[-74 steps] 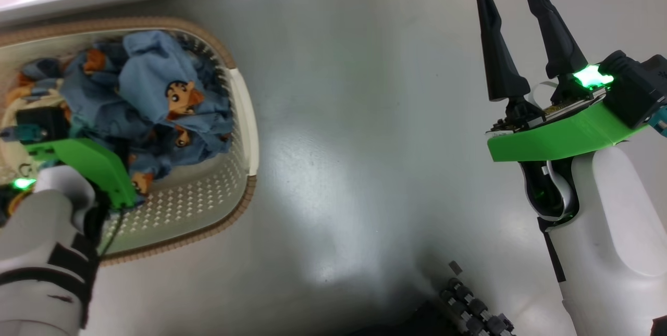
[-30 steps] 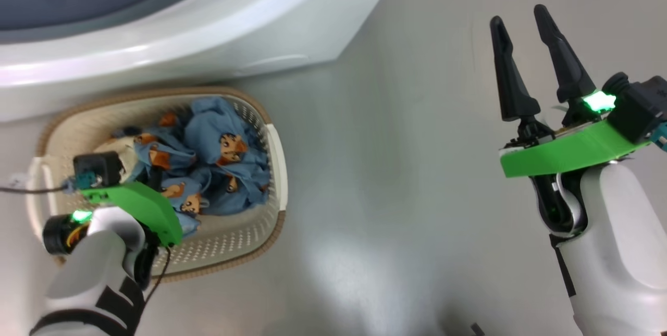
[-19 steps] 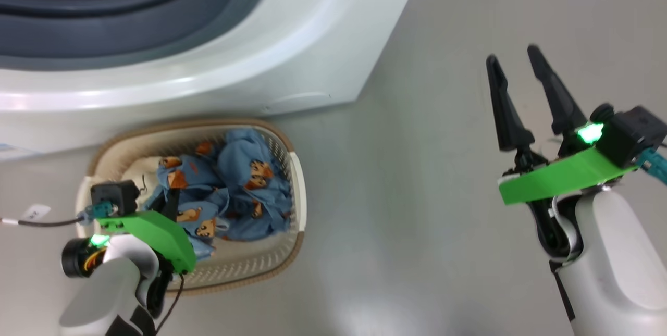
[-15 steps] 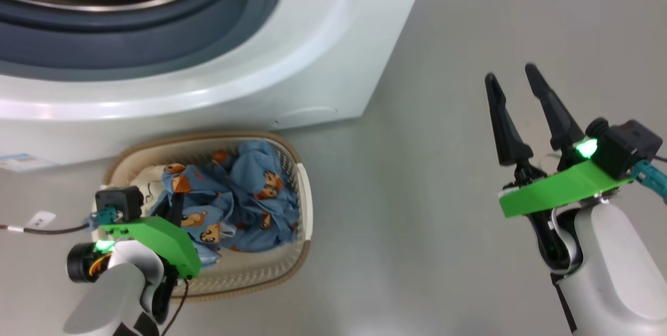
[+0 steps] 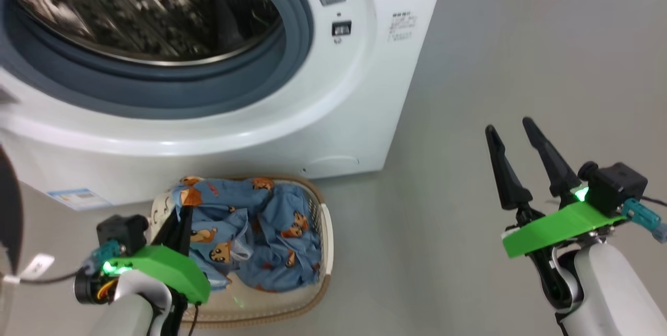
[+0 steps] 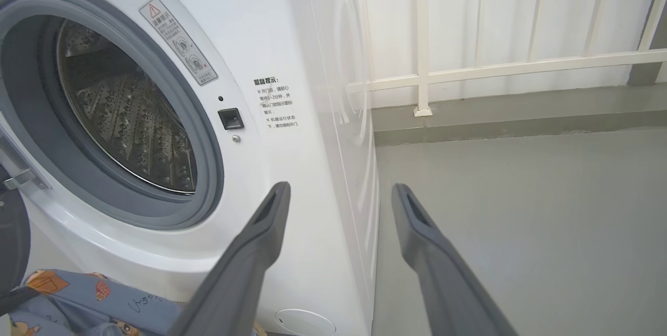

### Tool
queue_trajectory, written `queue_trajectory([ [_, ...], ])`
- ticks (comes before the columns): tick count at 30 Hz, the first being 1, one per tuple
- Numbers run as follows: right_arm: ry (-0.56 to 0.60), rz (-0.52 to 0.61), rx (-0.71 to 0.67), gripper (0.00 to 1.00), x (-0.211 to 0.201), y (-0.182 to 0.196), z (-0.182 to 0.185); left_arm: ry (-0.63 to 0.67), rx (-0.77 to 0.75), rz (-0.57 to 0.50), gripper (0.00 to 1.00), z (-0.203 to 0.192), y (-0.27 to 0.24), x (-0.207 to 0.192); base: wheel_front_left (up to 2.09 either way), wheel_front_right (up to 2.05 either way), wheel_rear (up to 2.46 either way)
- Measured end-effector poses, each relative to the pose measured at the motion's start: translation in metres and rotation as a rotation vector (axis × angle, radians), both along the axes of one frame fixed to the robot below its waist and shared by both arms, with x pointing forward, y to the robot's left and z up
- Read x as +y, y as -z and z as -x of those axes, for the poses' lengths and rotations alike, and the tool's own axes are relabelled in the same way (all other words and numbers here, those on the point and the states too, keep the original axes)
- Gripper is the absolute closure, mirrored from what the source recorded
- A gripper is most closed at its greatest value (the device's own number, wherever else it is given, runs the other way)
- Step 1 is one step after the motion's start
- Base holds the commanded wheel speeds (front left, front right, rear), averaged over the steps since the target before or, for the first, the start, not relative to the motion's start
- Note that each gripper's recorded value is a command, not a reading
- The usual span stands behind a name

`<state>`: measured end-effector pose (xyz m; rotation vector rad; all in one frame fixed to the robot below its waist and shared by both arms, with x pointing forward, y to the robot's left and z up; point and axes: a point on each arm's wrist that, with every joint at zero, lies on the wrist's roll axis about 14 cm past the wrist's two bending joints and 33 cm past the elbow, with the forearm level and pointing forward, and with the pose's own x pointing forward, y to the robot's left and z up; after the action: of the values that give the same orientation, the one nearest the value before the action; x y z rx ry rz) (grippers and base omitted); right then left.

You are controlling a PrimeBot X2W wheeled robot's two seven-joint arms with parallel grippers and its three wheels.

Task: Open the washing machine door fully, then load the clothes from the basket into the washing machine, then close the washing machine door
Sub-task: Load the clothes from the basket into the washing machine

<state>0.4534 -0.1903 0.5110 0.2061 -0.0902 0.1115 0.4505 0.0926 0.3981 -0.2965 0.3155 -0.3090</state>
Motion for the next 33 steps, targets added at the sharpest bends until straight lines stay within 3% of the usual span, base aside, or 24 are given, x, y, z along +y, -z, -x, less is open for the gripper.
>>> queue_trajectory([
  [19,-0.013,-0.029,-0.057,0.0,0.004,-0.027,0.033,-0.102,-0.385,0.026,1.0,0.033,-0.124,0.016,0.0,0.0,0.0],
  [33,-0.019,-0.028,-0.078,0.0,0.006,-0.034,0.032,-0.12,-0.413,0.022,1.0,0.046,-0.131,0.019,0.0,0.0,0.0],
])
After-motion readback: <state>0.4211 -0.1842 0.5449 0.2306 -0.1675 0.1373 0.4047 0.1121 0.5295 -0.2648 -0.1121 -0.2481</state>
